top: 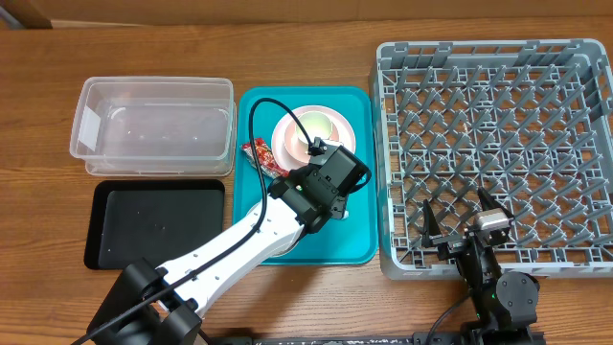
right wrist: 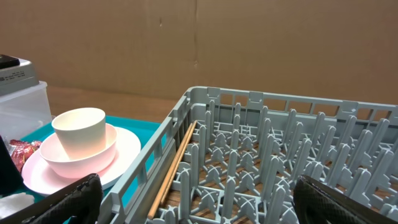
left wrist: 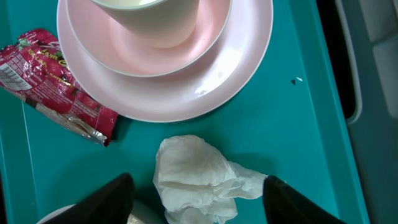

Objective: Sort waste into correct bins and load items into the dishwasher
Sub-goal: 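Lower the left gripper and pinch the crumpled white tissue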

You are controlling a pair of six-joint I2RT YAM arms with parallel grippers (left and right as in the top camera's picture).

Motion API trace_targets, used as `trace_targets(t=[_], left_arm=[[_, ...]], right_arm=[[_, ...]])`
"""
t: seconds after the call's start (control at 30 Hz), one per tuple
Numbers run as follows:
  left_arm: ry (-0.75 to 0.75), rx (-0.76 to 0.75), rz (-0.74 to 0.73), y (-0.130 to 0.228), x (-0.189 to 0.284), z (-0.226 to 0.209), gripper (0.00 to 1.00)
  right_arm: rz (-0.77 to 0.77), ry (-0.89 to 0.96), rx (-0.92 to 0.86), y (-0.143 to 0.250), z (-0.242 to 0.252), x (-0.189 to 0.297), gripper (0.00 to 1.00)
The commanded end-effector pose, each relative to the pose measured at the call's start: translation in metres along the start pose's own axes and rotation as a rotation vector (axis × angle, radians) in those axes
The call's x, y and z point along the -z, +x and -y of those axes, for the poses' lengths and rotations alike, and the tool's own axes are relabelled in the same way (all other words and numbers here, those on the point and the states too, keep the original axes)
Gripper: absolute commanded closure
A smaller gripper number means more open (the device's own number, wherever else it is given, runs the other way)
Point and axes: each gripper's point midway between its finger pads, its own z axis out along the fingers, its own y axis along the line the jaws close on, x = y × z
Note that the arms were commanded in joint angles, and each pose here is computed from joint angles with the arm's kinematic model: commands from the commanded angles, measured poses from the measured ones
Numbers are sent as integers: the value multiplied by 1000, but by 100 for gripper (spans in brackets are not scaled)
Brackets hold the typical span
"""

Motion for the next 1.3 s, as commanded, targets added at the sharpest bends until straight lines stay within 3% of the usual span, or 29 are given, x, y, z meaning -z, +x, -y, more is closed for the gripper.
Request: trace_targets(t=[0.0, 0.13, 0.2, 0.43, 0.47, 0.63, 0.73, 1.17, 1.2, 1.27], left_arm=[[20, 2, 10, -5, 2, 6, 24], [19, 1, 10, -5, 1, 6, 7], [12, 1, 12, -5, 1, 5, 6], [11, -34, 9, -4, 0, 5, 69], [11, -34, 9, -4, 0, 5, 74], [11, -33, 10, -5, 0, 5, 78], [11, -41, 9, -4, 0, 4, 96], [-14, -71, 15, -5, -2, 1, 95], [-15, -74, 11, -4, -3, 1, 92], [-22, -79, -3, -1, -8, 1, 78]], right_arm=[[7, 4, 1, 1, 0, 0, 0], [7, 4, 1, 1, 0, 0, 0], [7, 4, 1, 1, 0, 0, 0], [7, 4, 1, 1, 0, 0, 0], [7, 4, 1, 1, 0, 0, 0], [7, 4, 1, 1, 0, 0, 0], [7, 4, 1, 1, 0, 0, 0], [7, 4, 1, 1, 0, 0, 0], [7, 4, 1, 1, 0, 0, 0], [7, 4, 1, 1, 0, 0, 0]])
